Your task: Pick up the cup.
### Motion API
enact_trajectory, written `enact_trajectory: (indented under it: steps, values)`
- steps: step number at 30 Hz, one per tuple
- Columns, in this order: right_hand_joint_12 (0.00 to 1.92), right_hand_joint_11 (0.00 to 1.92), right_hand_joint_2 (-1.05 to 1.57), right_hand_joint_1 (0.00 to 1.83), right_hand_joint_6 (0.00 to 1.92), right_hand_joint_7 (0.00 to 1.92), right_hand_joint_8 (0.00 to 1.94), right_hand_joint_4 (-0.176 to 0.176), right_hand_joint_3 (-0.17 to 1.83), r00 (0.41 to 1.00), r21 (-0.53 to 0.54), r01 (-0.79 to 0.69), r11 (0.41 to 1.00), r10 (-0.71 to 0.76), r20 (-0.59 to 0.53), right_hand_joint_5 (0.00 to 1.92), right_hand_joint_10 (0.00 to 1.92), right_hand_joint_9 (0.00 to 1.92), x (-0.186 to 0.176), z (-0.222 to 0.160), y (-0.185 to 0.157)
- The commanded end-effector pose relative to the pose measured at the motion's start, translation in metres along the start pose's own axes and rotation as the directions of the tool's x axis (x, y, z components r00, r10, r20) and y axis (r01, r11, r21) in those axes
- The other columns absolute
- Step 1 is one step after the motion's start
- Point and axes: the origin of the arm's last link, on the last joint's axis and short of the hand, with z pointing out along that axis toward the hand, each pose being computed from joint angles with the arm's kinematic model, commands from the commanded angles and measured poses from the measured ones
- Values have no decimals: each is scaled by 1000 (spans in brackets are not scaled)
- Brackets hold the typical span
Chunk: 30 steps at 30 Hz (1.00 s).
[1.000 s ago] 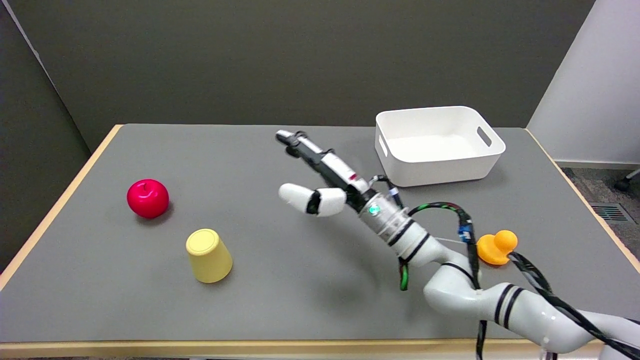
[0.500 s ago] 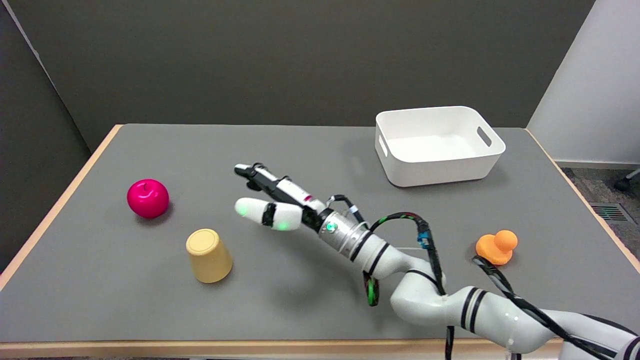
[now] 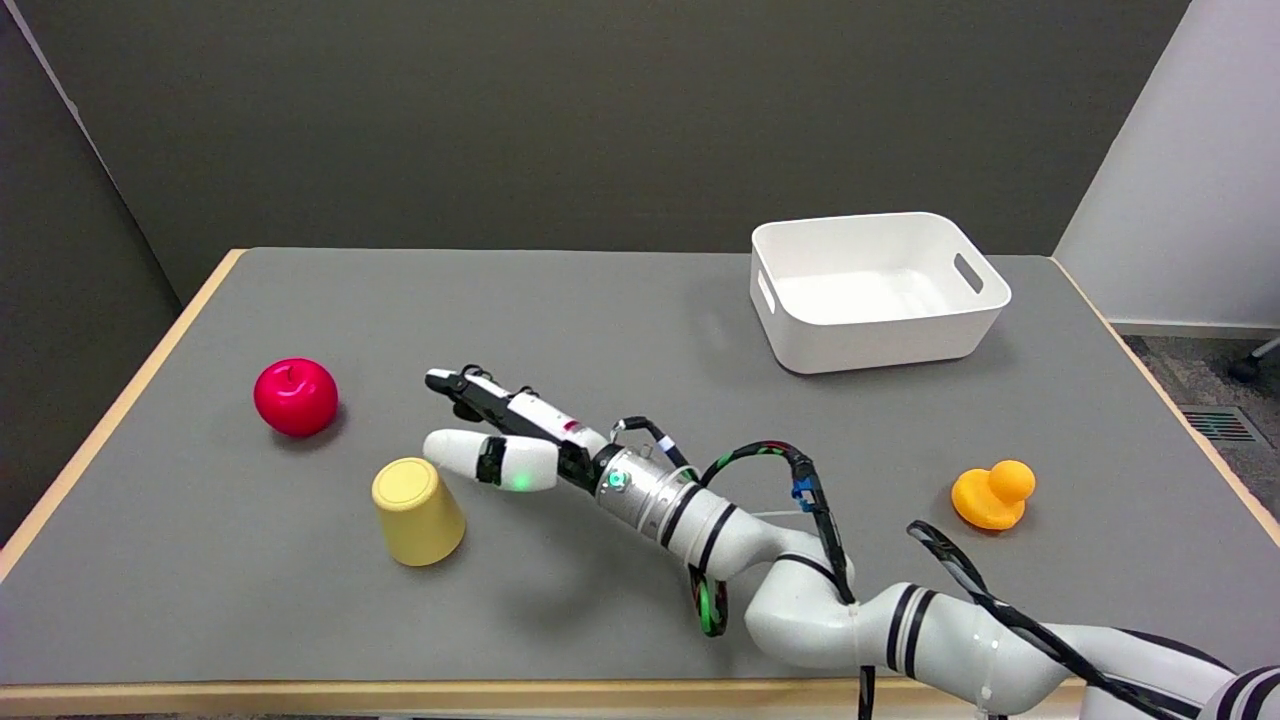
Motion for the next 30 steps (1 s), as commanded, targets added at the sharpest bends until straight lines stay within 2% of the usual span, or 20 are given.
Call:
enact_trajectory:
  steps: [1,10,13,14,16,18,19,21,23,26,30]
  values:
    - [359,-1,560,298,203,-1,79,-93,866,998,-39,-23,999,25,56,13,42,-1,-25,11,0]
    - [342,-1,576,317,203,-1,47,-83,862,998,-52,-25,998,28,62,10,22,-1,-30,12,3]
    - [331,-1,581,349,197,-1,44,-83,867,998,-18,18,1000,-17,54,10,20,-1,-23,18,-6]
    - [324,-1,582,371,192,-1,44,-83,872,996,4,72,997,-72,58,12,21,-1,-20,21,-12]
    - [298,-1,578,425,178,-1,55,-83,892,967,64,239,969,-244,69,19,26,-1,-14,31,-30]
    - [246,-1,581,489,297,13,98,-85,902,897,117,428,896,-437,69,43,64,-1,-10,41,-50]
    - [249,-1,584,519,362,24,135,-88,906,870,122,477,870,-487,70,61,101,-1,-9,44,-53]
    - [406,-1,595,563,431,59,265,-102,917,798,147,585,797,-599,71,121,249,-1,-9,49,-64]
    - [477,-1,611,578,435,91,307,-106,906,739,163,653,739,-669,73,155,367,-1,-9,52,-69]
    - [630,-1,596,581,471,166,349,-102,917,718,173,675,718,-693,74,187,543,1,-10,54,-72]
    - [670,-1,621,582,428,208,289,-105,833,733,169,658,734,-676,83,223,573,1,-13,51,-70]
